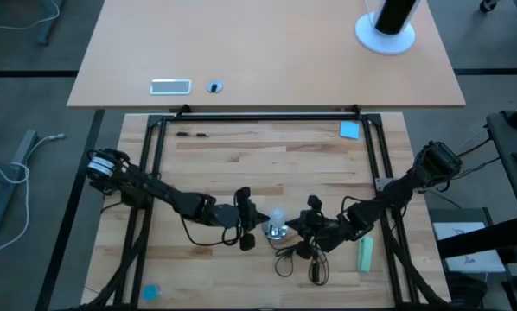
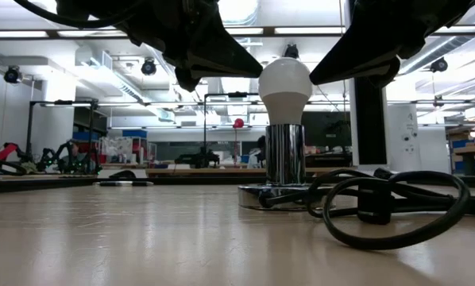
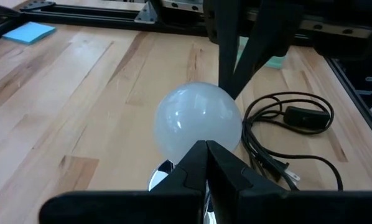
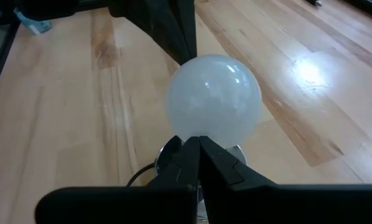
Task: Screw lightbulb
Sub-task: Insert the lightbulb into the lamp
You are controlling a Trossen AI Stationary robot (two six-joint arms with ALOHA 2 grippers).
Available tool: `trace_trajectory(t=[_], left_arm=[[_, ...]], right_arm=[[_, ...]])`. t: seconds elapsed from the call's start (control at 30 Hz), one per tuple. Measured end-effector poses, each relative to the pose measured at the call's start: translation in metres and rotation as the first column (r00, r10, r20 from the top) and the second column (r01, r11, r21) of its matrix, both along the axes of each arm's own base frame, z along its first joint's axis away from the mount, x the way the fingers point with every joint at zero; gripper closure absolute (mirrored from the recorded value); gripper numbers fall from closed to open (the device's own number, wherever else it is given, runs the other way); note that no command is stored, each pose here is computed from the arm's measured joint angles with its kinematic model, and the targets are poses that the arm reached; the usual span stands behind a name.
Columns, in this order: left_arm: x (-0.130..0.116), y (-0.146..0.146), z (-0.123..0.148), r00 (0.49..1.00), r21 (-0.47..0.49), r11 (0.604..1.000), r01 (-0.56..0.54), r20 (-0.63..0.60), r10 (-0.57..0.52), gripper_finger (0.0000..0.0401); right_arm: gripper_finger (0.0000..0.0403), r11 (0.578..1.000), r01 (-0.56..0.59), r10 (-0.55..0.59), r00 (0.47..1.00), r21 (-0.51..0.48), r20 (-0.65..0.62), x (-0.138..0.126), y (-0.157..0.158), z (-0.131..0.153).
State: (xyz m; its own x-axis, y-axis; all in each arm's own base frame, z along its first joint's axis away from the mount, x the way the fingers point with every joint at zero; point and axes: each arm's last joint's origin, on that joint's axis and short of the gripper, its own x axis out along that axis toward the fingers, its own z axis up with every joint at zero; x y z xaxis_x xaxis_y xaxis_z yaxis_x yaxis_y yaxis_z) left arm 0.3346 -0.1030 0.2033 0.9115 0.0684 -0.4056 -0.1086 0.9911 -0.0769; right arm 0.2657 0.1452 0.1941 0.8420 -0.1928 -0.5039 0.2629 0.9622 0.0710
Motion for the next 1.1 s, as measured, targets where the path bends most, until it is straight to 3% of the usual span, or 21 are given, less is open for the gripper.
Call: trace_trajectory(t=[0.37, 0.67, 1.1], left_arm=[[-0.004, -0.004, 0.003, 0.999, -0.016, 0.999, 0.036, -0.015, -0.036, 0.0401], [-0.004, -0.004, 0.003, 1.000, -0.016, 1.000, 0.020, -0.014, -0.020, 0.0401], [0.002, 0.001, -0.003, 1.000, -0.015, 1.000, -0.005, -0.007, 0.004, 0.0401]], right_arm=[[0.0403, 1.000, -0.002, 0.002, 0.999, 0.008, -0.042, -0.006, 0.004, -0.003], [0.0403, 0.995, 0.088, -0.090, 0.995, -0.057, -0.038, -0.006, -0.006, -0.003], [0.0403, 0.997, 0.053, -0.054, 0.998, -0.062, -0.010, -0.002, -0.006, 0.000]])
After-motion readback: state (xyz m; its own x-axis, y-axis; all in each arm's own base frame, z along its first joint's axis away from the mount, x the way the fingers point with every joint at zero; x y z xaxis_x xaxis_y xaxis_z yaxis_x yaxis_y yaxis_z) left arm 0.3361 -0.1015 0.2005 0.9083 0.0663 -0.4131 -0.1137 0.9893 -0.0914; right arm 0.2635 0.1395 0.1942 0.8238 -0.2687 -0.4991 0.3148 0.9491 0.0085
